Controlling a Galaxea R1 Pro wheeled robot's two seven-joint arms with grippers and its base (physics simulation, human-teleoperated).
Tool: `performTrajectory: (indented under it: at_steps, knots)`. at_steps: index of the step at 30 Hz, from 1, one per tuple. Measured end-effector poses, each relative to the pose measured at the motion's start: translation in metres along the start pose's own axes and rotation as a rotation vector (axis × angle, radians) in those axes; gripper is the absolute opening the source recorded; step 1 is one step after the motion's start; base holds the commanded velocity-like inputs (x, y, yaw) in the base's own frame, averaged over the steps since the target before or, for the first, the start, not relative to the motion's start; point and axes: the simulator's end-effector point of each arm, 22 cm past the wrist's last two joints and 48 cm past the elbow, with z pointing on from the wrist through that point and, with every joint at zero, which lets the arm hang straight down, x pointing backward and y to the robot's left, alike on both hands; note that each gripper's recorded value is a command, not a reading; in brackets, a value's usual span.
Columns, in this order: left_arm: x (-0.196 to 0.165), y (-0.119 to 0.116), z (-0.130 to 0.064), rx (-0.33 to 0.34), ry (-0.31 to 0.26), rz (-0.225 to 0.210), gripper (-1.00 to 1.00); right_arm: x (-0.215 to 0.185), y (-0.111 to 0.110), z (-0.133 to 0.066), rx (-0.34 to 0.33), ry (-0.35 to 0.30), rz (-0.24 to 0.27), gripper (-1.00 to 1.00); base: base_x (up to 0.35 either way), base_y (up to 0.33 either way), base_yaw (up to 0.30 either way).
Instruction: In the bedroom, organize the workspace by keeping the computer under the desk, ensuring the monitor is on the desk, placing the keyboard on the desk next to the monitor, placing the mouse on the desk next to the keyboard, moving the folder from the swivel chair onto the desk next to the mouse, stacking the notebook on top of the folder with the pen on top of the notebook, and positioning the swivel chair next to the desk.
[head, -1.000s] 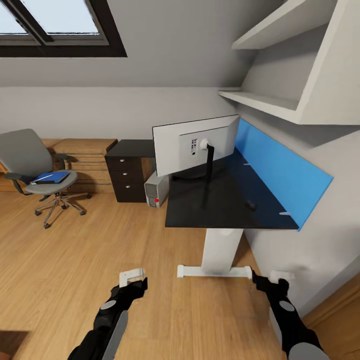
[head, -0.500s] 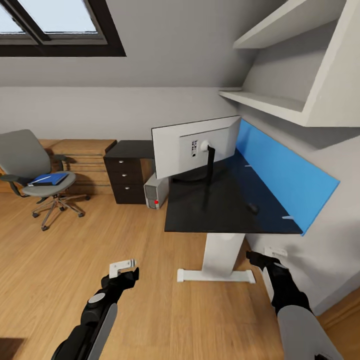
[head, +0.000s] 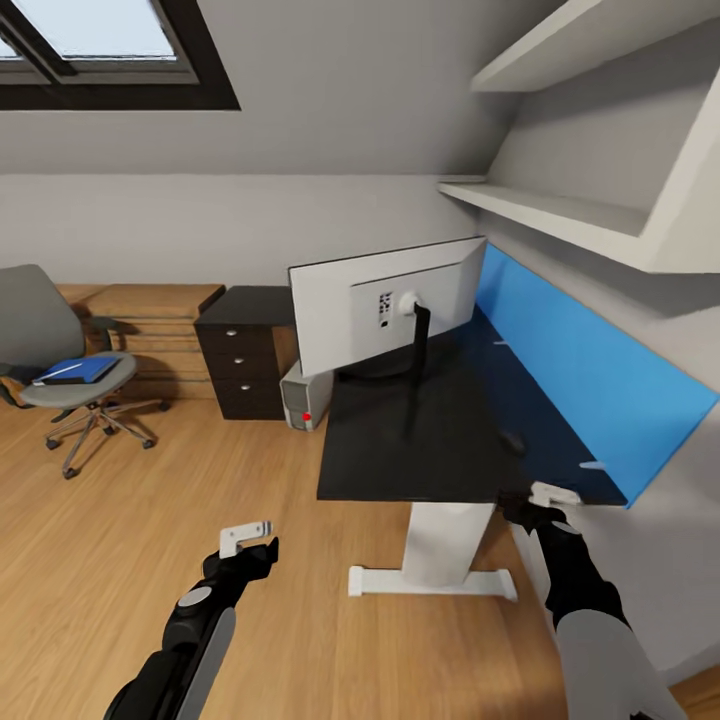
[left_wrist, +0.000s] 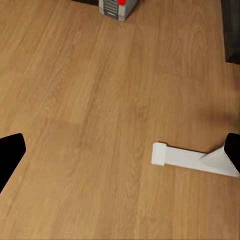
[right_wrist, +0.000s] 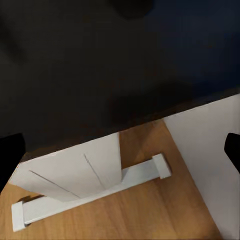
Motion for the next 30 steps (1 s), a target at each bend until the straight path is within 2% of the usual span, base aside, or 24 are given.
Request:
performTrajectory:
  at_steps: [7, 12, 13, 21, 30]
  knots:
    - [0.001, 0.000, 0.000, 0.000, 0.002, 0.000, 1.00, 0.001, -0.003, -0.001, 0.003, -0.012, -0.004, 1.00, 0.319, -0.134, 0.000]
    - [0.002, -0.001, 0.000, 0.001, 0.006, 0.000, 1.00, -0.005, -0.004, -0.001, 0.005, -0.047, -0.007, 1.00, 0.319, -0.147, 0.000]
    - [0.004, -0.007, 0.000, 0.011, 0.010, 0.002, 1.00, -0.008, -0.004, -0.001, 0.005, -0.062, -0.008, 1.00, 0.319, -0.156, 0.000]
    - [0.006, -0.017, -0.001, 0.027, 0.013, 0.004, 1.00, -0.008, -0.003, -0.002, 0.003, -0.068, -0.006, 1.00, 0.312, -0.148, 0.000]
    - [0.006, -0.018, -0.001, 0.028, 0.013, 0.005, 1.00, -0.006, -0.002, -0.001, 0.001, -0.063, -0.005, 1.00, 0.235, -0.023, 0.000]
